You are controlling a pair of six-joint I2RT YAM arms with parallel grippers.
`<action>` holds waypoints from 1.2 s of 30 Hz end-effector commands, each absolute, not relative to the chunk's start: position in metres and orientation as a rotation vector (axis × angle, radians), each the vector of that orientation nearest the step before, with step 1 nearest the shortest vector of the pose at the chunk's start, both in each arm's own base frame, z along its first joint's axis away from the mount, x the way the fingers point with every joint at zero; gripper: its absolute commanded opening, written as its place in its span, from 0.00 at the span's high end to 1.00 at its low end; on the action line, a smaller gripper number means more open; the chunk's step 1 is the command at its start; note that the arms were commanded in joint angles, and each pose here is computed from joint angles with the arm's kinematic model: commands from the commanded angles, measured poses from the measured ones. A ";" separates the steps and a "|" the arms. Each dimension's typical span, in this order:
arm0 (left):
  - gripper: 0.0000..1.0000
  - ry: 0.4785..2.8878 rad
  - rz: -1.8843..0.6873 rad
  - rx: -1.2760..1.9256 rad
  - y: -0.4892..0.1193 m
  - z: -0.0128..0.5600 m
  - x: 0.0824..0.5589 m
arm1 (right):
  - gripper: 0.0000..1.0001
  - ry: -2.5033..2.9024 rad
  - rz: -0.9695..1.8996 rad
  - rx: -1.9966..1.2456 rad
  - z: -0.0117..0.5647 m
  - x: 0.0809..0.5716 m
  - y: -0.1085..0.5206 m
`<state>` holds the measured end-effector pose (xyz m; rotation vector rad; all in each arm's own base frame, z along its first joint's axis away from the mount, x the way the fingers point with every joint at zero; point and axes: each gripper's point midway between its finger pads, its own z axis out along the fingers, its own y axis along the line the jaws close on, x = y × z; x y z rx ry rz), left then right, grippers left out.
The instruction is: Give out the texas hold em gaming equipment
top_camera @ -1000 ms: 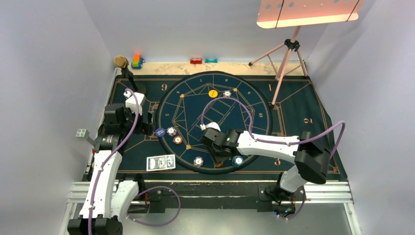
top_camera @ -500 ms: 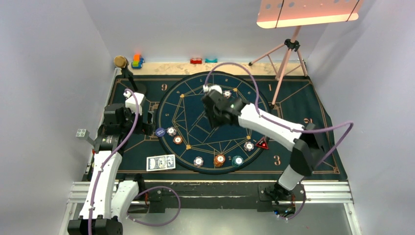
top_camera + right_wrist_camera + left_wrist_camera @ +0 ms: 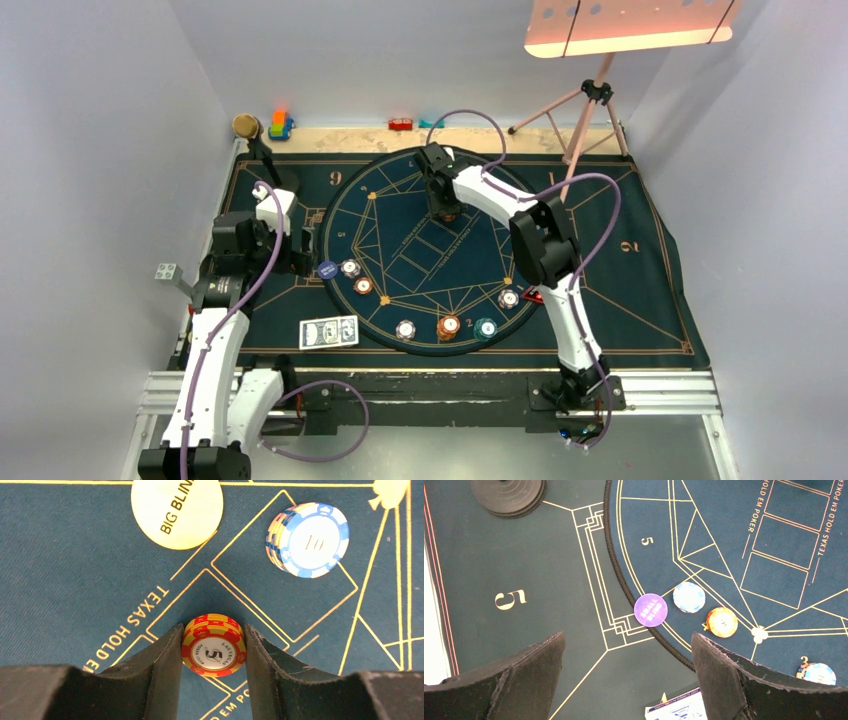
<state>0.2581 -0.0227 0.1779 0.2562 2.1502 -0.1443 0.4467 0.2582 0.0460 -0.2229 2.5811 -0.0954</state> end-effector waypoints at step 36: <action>0.00 2.108 -0.143 0.268 -0.023 0.184 0.260 | 0.19 2.500 0.111 -0.158 0.105 0.432 0.267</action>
